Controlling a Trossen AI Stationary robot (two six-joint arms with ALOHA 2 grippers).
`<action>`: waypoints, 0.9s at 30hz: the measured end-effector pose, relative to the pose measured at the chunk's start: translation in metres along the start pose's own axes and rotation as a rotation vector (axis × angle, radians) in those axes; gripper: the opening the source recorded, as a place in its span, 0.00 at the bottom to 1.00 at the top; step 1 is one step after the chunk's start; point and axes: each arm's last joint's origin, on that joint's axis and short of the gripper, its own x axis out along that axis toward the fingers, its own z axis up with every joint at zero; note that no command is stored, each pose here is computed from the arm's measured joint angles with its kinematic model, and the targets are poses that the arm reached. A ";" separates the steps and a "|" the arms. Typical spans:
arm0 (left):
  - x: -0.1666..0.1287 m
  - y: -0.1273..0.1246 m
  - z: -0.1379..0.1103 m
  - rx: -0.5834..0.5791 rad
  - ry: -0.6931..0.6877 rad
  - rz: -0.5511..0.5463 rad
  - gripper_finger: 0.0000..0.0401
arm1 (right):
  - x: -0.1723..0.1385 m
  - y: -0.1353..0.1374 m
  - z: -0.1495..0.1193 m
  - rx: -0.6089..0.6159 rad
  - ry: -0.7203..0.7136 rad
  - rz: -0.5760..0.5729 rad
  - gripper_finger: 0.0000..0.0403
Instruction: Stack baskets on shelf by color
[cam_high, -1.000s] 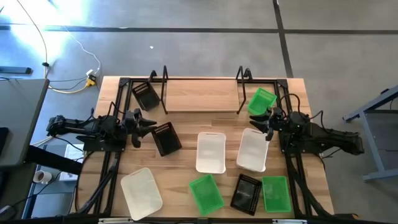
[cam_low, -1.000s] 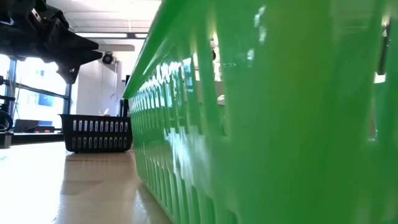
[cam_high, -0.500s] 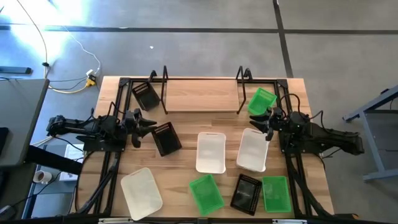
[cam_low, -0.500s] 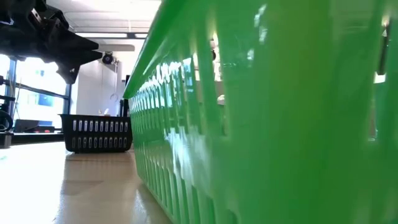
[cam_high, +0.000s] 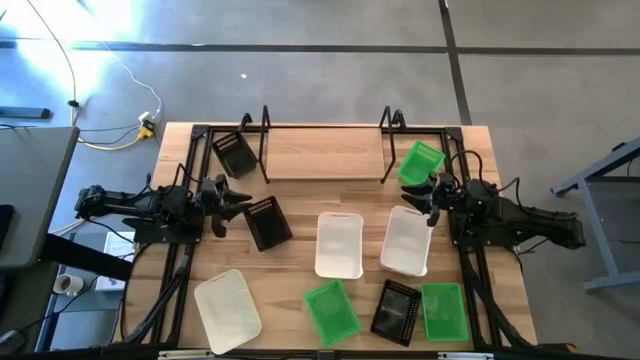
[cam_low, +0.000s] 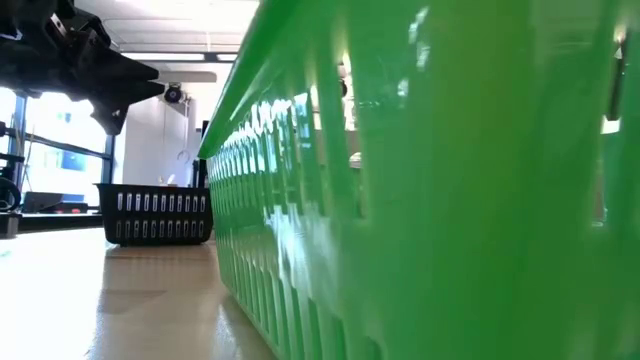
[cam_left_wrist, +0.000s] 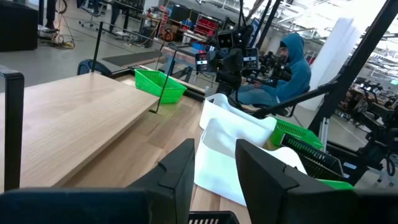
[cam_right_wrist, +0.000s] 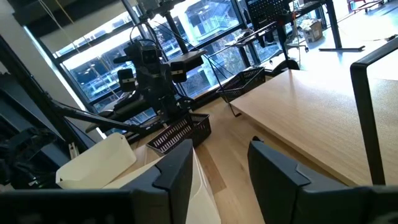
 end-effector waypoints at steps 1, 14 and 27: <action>0.000 0.000 0.000 0.000 0.000 0.000 0.27 | 0.000 0.000 0.000 -0.001 0.000 0.000 0.35; 0.000 0.000 0.000 0.000 0.000 0.000 0.27 | 0.000 0.000 0.000 0.000 0.000 0.000 0.35; 0.000 -0.001 0.006 -0.355 -0.071 -0.005 0.27 | 0.000 0.000 0.000 0.001 0.000 0.000 0.35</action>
